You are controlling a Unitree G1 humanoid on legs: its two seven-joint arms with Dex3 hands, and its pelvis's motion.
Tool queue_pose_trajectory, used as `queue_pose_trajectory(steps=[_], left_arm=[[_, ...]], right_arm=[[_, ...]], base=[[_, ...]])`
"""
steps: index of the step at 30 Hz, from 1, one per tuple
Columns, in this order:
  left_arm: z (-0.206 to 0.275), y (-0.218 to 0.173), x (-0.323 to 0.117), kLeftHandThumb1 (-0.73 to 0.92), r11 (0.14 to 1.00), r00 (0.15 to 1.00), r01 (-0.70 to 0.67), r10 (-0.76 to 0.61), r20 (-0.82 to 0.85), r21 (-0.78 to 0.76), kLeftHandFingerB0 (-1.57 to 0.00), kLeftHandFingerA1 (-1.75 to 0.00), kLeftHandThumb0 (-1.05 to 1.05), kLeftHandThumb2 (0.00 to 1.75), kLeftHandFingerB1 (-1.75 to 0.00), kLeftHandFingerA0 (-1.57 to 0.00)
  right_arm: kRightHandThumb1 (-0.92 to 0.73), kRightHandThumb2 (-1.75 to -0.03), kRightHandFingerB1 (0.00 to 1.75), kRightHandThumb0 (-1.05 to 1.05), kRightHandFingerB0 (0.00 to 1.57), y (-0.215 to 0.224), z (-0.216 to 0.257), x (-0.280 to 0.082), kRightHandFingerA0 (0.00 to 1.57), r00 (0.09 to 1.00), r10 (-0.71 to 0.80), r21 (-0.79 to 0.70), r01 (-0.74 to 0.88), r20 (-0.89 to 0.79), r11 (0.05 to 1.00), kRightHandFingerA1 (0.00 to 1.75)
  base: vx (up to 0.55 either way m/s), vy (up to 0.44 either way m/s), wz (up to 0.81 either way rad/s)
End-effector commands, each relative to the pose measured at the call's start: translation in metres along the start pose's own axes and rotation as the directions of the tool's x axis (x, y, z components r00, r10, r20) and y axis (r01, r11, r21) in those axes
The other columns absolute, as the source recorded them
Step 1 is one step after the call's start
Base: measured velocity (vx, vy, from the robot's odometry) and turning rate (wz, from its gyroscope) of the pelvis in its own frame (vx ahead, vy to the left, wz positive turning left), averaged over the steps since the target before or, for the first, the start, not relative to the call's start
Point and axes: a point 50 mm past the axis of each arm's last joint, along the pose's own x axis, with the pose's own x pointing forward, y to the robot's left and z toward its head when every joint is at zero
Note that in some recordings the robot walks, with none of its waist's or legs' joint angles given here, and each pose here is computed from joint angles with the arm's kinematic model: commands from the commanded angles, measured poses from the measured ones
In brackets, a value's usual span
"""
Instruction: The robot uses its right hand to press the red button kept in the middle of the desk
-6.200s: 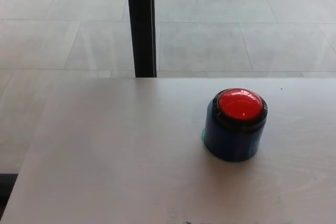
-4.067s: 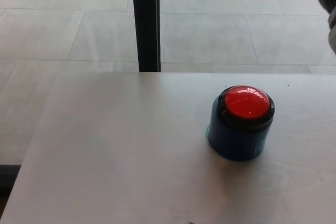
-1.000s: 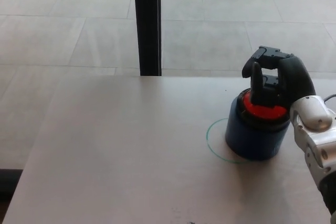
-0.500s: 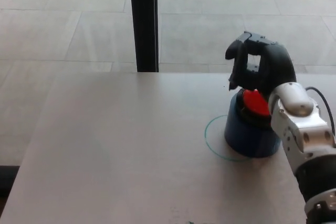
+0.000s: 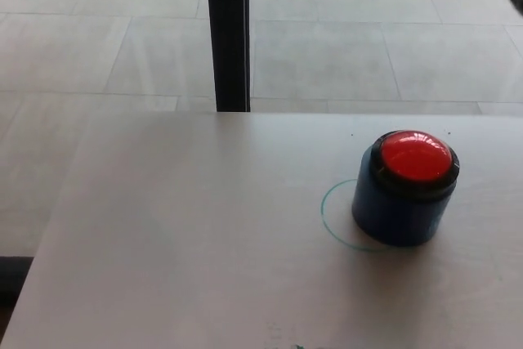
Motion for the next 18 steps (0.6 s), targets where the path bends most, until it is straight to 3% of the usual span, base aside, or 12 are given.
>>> queue_pose_trajectory(steps=[1, 3, 6, 8, 9, 10, 11, 12, 15, 17, 18], left_arm=[[0.001, 0.008, 0.0, 0.92, 1.0, 1.0, -0.024, 0.024, 0.004, 0.01, -0.37, -1.18, -0.52, 1.06, -0.97, -0.48], [0.001, 0.008, 0.0, 0.92, 1.0, 1.0, -0.03, 0.03, -0.004, -0.008, -0.32, -1.15, -0.52, 1.05, -0.94, -0.42], [0.001, 0.008, 0.0, 0.92, 0.999, 0.999, -0.032, 0.032, 0.007, 0.024, -0.38, -1.17, -0.52, 1.06, -0.97, -0.48], [0.002, 0.009, 0.0, 0.92, 0.999, 0.999, -0.04, 0.039, 0.005, 0.033, -0.51, -1.04, -0.53, 1.09, -0.93, -0.61], [0.002, 0.009, 0.0, 0.92, 0.999, 0.999, -0.037, 0.037, 0.004, 0.023, -0.37, -1.19, -0.53, 1.05, -1.0, -0.49], [0.003, 0.009, 0.0, 0.92, 0.999, 0.999, -0.036, 0.036, 0.006, 0.023, -0.38, -1.18, -0.52, 1.06, -1.01, -0.49], [0.003, 0.009, 0.0, 0.92, 0.999, 0.999, -0.036, 0.036, 0.007, 0.024, -0.38, -1.18, -0.52, 1.06, -1.01, -0.49], [0.003, 0.01, 0.0, 0.92, 0.999, 0.999, -0.033, 0.033, 0.011, 0.014, -0.39, -1.17, -0.52, 1.05, -1.0, -0.47], [0.002, 0.011, 0.0, 0.92, 1.0, 1.0, -0.026, 0.026, 0.008, 0.002, -0.36, -1.17, -0.52, 1.05, -0.97, -0.45], [0.003, 0.011, 0.0, 0.92, 0.999, 0.999, -0.036, 0.036, 0.008, -0.002, -0.36, -1.17, -0.52, 1.06, -0.97, -0.46], [0.004, 0.011, 0.0, 0.92, 0.999, 0.999, -0.037, 0.037, 0.011, -0.001, -0.36, -1.18, -0.53, 1.07, -0.99, -0.46]], right_arm=[[-0.51, -1.28, 1.61, -0.16, 0.74, -0.04, 0.016, -0.003, 0.91, 0.998, -0.056, -0.001, 0.056, -0.014, 0.998, 1.75], [-0.48, -1.32, 1.59, -0.15, 0.76, -0.052, 0.018, -0.006, 0.9, 0.997, -0.077, -0.013, 0.077, -0.014, 0.997, 1.75], [-0.49, -1.31, 1.58, -0.14, 0.76, -0.076, 0.02, -0.013, 0.91, 0.993, -0.116, -0.079, 0.115, -0.006, 0.99, 1.75], [-0.59, -1.18, 1.44, -0.12, 0.77, -0.109, 0.021, -0.027, 0.9, 0.987, -0.157, -0.123, 0.154, -0.016, 0.98, 1.75], [-0.63, -1.12, 1.38, -0.13, 0.76, -0.12, 0.021, -0.032, 0.91, 0.986, -0.168, -0.13, 0.165, -0.019, 0.978, 1.75], [-0.69, -1.01, 1.33, -0.14, 0.71, -0.131, 0.022, -0.038, 0.9, 0.984, -0.177, -0.137, 0.173, -0.018, 0.975, 1.75], [-0.69, -1.01, 1.33, -0.14, 0.71, -0.135, 0.022, -0.04, 0.9, 0.984, -0.179, -0.14, 0.175, -0.017, 0.975, 1.75], [-0.68, -0.84, 1.15, -0.24, 0.74, -0.156, 0.025, -0.053, 0.96, 0.968, -0.249, -0.154, 0.244, -0.014, 0.958, 1.75], [-0.66, -0.84, 1.17, -0.27, 0.74, -0.192, 0.029, -0.078, 0.99, 0.923, -0.386, -0.156, 0.382, 0.007, 0.911, 1.75], [-0.6, -1.01, 1.19, -0.28, 0.78, -0.226, 0.028, -0.108, 1.11, 0.874, -0.485, -0.192, 0.48, 0.027, 0.856, 1.75], [-0.54, -1.14, 1.06, -0.38, 0.85, -0.237, 0.027, -0.119, 1.28, 0.857, -0.514, -0.211, 0.511, 0.041, 0.833, 1.38]], base=[[0.0, 0.0, 0.0], [0.0, 0.0, 0.0], [0.0, 0.0, 0.0], [0.0, 0.0, 0.0], [0.0, 0.0, 0.0], [0.0, 0.0, 0.0], [0.0, 0.0, 0.0], [0.0, 0.0, 0.0], [0.0, 0.0, 0.0], [0.0, 0.0, 0.0], [0.0, 0.0, 0.0]])
